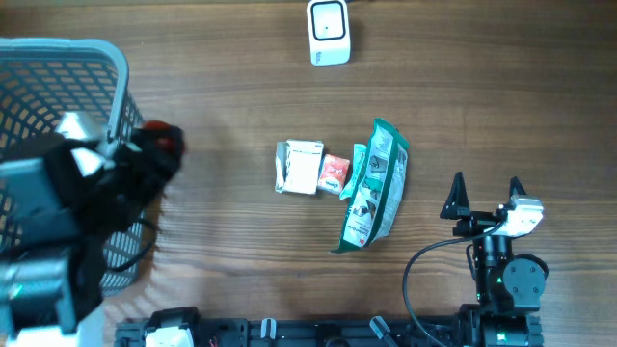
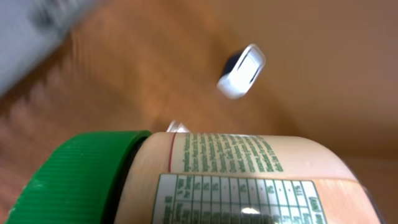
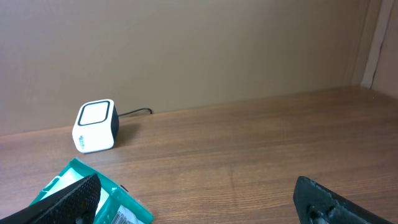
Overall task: Scan the item barcode
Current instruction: 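Place the green-capped jar on the table left of the white box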
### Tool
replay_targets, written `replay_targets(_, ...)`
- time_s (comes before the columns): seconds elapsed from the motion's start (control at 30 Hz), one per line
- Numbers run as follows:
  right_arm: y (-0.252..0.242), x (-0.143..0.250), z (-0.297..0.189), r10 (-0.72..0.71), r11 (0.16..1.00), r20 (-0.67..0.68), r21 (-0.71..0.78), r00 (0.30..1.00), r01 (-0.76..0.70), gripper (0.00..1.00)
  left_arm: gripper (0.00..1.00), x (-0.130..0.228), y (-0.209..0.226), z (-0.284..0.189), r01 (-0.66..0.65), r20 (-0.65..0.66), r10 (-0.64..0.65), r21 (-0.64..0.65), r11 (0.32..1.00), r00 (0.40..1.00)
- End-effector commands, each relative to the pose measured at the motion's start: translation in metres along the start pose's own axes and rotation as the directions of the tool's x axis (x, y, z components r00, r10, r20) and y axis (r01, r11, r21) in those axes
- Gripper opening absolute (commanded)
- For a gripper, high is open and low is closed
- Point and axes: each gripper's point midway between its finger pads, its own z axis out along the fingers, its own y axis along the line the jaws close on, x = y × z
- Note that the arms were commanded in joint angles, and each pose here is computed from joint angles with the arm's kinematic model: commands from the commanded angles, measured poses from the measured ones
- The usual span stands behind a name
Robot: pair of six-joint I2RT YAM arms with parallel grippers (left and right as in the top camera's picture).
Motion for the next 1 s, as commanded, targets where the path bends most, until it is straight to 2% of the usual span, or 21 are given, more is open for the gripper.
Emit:
replay_targets(0.0,0.002,-0.002,0.000,-0.020,1.000,0.009,-0.011,1.000,0.020,1.00,0.73,0.040,0.029,0.050,-0.011,-0.132,-0.012,-0.172,0.985,0.991)
replay_targets(0.13,0.002,-0.002,0.000,-0.019,1.000,0.009,-0.011,1.000,0.019,1.00,0.73,0.099,0.067,0.120,-0.103,-0.272,-0.001,-0.369,0.924,0.962)
replay_targets(0.27,0.002,-0.002,0.000,-0.020,1.000,0.009,-0.011,1.000,0.020,1.00,0.73,0.121,0.106,0.159,-0.146,-0.230,0.003,-0.606,0.782,0.973)
replay_targets(0.33,0.002,-0.002,0.000,-0.020,1.000,0.009,-0.011,1.000,0.020,1.00,0.73,0.132,0.116,0.178,-0.159,-0.230,0.004,-0.659,0.735,0.973)
replay_targets(0.5,0.002,-0.002,0.000,-0.019,1.000,0.009,-0.011,1.000,0.019,1.00,0.73,0.159,0.127,0.231,-0.218,-0.278,0.032,-0.672,0.708,0.960)
replay_targets(0.67,0.002,-0.002,0.000,-0.020,1.000,0.009,-0.011,1.000,0.020,1.00,0.80,0.162,0.129,0.238,-0.227,-0.285,0.037,-0.673,0.704,0.958)
replay_targets(0.73,0.002,-0.002,0.000,-0.020,1.000,0.009,-0.011,1.000,0.020,1.00,1.00,0.160,0.125,0.238,-0.267,-0.313,0.068,-0.656,0.705,0.947)
replay_targets(0.8,0.002,-0.002,0.000,-0.019,1.000,0.009,-0.011,1.000,0.019,1.00,1.00,0.151,0.111,0.227,-0.272,-0.313,0.074,-0.658,0.702,0.947)
replay_targets(0.87,0.002,-0.002,0.000,-0.020,1.000,0.009,-0.011,1.000,0.020,1.00,1.00,0.137,0.086,0.216,-0.258,-0.293,0.081,-0.637,0.727,0.953)
replay_targets(0.97,0.002,-0.002,0.000,-0.020,1.000,0.009,-0.011,1.000,0.020,1.00,1.00,0.106,0.029,0.187,-0.233,-0.245,0.112,-0.552,0.800,0.963)
